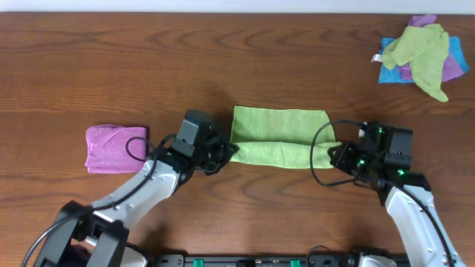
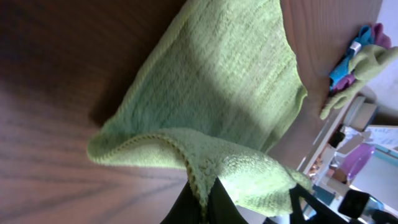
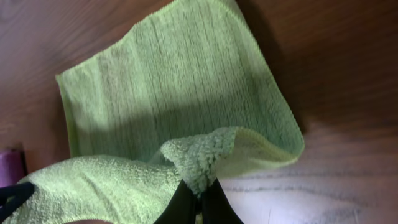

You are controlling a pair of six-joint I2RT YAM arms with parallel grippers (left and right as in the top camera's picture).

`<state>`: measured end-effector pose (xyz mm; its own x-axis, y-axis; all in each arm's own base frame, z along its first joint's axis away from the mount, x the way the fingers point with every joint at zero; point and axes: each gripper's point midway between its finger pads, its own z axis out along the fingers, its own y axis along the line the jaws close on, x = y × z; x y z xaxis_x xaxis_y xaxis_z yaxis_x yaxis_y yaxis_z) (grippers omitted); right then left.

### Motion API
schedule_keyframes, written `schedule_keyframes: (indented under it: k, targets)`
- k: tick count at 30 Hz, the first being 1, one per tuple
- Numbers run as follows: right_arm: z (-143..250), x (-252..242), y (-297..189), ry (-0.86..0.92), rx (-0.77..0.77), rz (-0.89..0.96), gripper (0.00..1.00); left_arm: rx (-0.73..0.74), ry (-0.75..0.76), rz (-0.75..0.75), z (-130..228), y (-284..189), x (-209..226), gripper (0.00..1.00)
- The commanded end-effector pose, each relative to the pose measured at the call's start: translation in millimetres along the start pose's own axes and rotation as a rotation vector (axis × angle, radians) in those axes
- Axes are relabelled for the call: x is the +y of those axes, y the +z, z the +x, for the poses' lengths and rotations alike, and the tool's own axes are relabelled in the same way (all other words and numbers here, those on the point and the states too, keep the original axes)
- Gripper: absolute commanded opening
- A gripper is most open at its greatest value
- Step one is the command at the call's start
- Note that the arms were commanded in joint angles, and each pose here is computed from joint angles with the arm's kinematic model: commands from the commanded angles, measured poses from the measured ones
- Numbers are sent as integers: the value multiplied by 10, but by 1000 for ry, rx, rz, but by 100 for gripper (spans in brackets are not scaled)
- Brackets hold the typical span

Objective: Fold the cloth
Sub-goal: 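Lift the bottom edge and fold it up over the top edge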

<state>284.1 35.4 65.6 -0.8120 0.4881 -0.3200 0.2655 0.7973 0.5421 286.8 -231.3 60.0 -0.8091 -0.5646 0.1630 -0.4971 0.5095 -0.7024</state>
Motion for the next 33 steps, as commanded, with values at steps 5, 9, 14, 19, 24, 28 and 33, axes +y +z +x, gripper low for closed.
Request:
schedule_keyframes:
  k: [5, 9, 14, 19, 24, 28, 33]
  targets:
    - [-138, 1, 109, 5, -21, 6, 1, -66, 88, 10, -305, 77, -228, 6]
    - [-226, 17, 157, 0, -48, -7, 1, -82, 77, 6, -447, 105, -236, 6]
    - [-353, 17, 178, -10, -87, 3, 1, -88, 99, 13, -506, 157, -299, 6]
    - [-527, 50, 195, -16, -134, 2, 1, -151, 106, 7, -634, 146, -337, 6]
    - [-603, 56, 257, -19, -141, -2, 1, -188, 125, -10, -718, 166, -305, 6]
    - [-642, 52, 300, -23, -149, -6, 1, -198, 127, 6, -770, 240, -316, 6]
    - [-687, 41, 361, -29, -161, -11, 1, -224, 131, 19, -846, 287, -348, 6]
